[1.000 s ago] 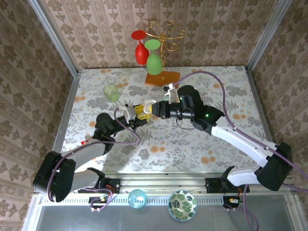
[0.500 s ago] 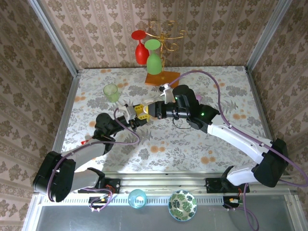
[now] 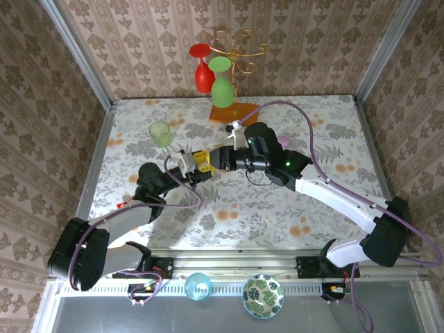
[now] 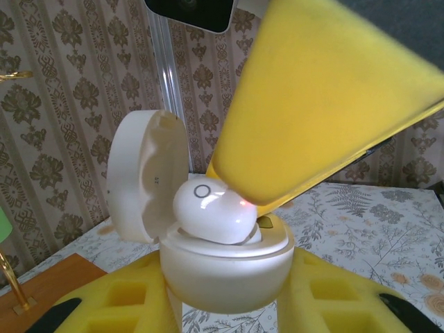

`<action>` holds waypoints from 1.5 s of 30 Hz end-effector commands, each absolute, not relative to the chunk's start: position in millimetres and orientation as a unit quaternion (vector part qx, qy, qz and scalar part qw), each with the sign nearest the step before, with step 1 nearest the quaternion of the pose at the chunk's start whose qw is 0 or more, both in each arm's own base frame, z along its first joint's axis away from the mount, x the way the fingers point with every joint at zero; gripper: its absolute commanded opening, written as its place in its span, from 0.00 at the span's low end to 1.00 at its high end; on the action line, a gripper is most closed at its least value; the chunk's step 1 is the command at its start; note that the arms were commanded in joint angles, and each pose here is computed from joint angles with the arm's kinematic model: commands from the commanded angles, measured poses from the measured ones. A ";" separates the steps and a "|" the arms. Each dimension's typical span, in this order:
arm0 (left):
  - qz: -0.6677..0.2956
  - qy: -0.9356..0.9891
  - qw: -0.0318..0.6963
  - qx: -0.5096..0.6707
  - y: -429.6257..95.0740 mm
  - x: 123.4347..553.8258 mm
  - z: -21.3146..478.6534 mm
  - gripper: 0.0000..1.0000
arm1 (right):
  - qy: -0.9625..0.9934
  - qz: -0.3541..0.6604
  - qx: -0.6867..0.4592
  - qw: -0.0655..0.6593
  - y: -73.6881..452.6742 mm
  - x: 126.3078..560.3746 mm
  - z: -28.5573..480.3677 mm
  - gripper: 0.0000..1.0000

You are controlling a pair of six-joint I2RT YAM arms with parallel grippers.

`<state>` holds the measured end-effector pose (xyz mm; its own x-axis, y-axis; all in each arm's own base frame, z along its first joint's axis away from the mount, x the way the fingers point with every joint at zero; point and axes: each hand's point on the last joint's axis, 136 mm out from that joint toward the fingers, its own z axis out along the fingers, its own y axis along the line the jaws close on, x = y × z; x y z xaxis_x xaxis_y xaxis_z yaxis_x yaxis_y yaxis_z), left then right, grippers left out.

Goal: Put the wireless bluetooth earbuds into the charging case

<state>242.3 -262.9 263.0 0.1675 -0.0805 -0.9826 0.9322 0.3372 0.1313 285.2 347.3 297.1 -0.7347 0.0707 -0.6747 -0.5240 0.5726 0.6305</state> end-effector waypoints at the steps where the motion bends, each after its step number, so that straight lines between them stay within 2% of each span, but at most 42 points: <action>1: -0.396 0.474 0.664 0.422 -262.7 238.6 285.6 0.26 | 0.827 0.420 -0.137 0.347 341.8 287.1 298.5 0.34; 14: -0.396 0.475 0.663 0.421 -263.3 240.1 283.6 0.26 | 0.799 0.417 -0.164 0.400 319.7 271.5 334.3 0.45; 22: -0.392 0.476 0.656 0.435 -265.4 238.3 276.2 0.26 | 0.803 0.369 -0.118 0.452 295.6 293.3 345.5 0.47; 35: -0.389 0.466 0.659 0.444 -265.6 231.2 279.3 0.25 | 0.856 0.315 -0.121 0.391 308.4 335.2 312.0 0.50; 45: -0.378 0.481 0.664 0.430 -262.7 237.9 278.3 0.26 | 0.859 0.329 -0.137 0.367 303.9 314.5 294.8 0.53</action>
